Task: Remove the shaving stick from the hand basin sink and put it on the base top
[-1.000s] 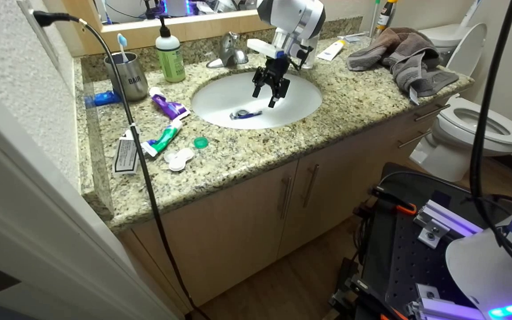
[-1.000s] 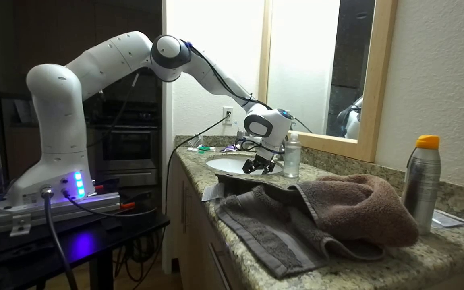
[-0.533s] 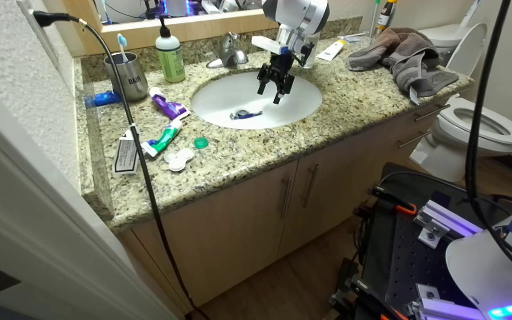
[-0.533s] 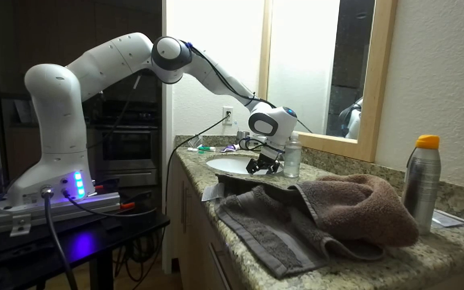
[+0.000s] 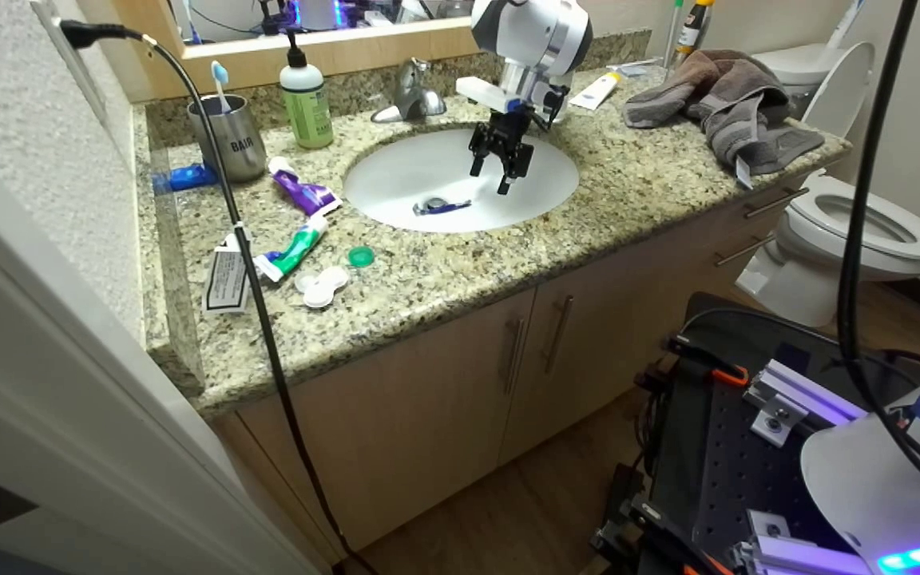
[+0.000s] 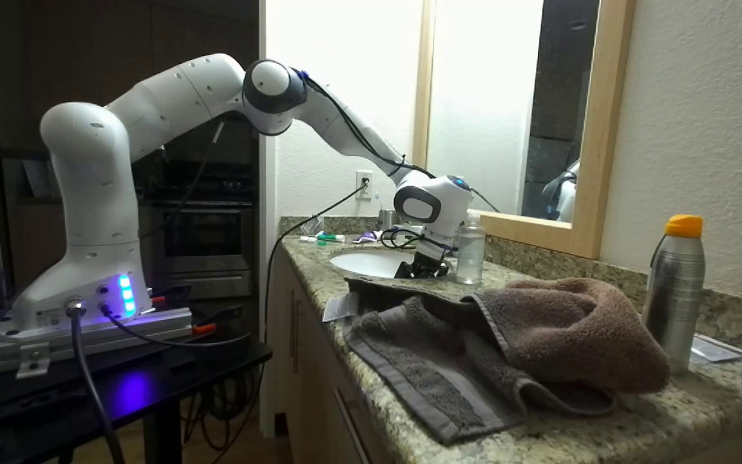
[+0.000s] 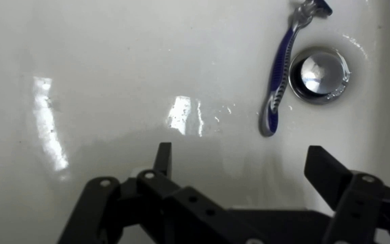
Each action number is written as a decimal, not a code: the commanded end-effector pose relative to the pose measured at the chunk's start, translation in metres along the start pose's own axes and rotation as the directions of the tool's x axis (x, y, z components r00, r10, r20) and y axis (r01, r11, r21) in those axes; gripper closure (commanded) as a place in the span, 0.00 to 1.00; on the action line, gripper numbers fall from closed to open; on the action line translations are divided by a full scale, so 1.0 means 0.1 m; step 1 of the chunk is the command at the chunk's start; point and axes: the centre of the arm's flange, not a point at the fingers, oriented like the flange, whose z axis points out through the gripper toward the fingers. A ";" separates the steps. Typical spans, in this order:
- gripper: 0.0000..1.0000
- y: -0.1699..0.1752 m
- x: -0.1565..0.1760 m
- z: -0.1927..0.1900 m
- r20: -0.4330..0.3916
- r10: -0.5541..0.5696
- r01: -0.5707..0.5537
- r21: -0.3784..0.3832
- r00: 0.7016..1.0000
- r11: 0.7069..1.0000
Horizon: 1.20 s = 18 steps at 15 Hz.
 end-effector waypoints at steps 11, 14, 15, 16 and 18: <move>0.00 -0.20 0.00 0.45 -0.028 0.101 -0.101 0.020 0.994 0.995; 0.00 -0.23 -0.04 0.52 0.028 0.069 -0.069 0.005 0.997 0.998; 0.00 -0.26 -0.06 0.53 0.048 0.066 -0.066 0.002 0.997 0.998; 0.00 -0.29 -0.06 0.54 0.053 0.069 -0.069 0.009 0.996 0.998; 0.00 -0.39 0.06 0.46 0.063 0.072 -0.073 0.017 0.995 0.997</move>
